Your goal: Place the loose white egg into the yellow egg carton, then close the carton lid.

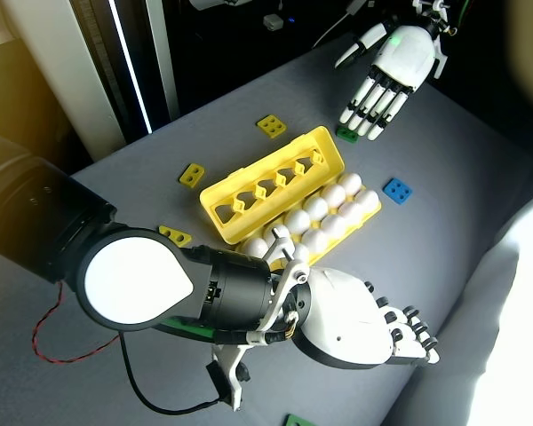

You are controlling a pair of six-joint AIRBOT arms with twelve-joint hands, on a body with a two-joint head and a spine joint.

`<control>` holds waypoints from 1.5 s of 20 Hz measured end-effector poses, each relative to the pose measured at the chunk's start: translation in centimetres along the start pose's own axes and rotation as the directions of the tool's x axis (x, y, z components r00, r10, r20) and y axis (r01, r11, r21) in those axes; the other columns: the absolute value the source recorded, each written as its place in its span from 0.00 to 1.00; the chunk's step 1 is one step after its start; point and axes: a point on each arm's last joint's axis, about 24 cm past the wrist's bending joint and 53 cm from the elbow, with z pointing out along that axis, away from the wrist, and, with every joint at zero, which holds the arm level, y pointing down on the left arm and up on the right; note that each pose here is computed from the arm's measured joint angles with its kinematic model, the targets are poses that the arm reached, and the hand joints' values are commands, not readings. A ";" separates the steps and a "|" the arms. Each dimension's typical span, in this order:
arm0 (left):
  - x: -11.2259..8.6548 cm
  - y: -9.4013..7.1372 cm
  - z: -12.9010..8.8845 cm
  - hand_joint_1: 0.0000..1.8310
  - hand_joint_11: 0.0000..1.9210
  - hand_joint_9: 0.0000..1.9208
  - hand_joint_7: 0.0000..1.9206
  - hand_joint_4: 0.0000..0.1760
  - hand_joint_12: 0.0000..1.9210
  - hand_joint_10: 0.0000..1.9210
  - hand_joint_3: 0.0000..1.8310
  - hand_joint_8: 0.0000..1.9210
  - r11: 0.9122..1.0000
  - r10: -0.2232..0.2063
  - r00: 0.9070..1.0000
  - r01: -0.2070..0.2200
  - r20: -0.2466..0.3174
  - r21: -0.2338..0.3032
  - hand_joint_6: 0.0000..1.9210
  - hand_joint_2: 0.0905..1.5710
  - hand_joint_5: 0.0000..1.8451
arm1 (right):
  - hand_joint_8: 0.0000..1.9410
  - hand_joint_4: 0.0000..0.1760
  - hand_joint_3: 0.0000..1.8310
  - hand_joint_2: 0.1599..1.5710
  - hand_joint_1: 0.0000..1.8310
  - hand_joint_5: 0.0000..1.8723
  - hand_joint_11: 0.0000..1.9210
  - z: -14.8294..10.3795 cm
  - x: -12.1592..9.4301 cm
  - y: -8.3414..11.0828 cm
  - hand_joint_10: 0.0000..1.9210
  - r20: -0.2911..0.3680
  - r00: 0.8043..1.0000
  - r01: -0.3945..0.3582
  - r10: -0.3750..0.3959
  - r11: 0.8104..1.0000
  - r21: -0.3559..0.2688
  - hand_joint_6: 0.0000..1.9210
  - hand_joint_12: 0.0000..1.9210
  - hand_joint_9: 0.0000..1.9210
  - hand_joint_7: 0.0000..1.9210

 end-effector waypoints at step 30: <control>-0.1 -0.1 0.4 0.00 0.00 0.20 0.25 0.00 0.29 0.00 0.00 0.00 1.000 0.013 1.000 -0.013 -0.004 0.010 0.00 0.75 0.28 | 0.00 0.00 0.00 0.51 0.59 0.56 0.00 1.2 3.1 1.5 0.00 -0.037 0.999 -0.036 0.035 0.999 -0.034 0.00 0.00 0.00 0.01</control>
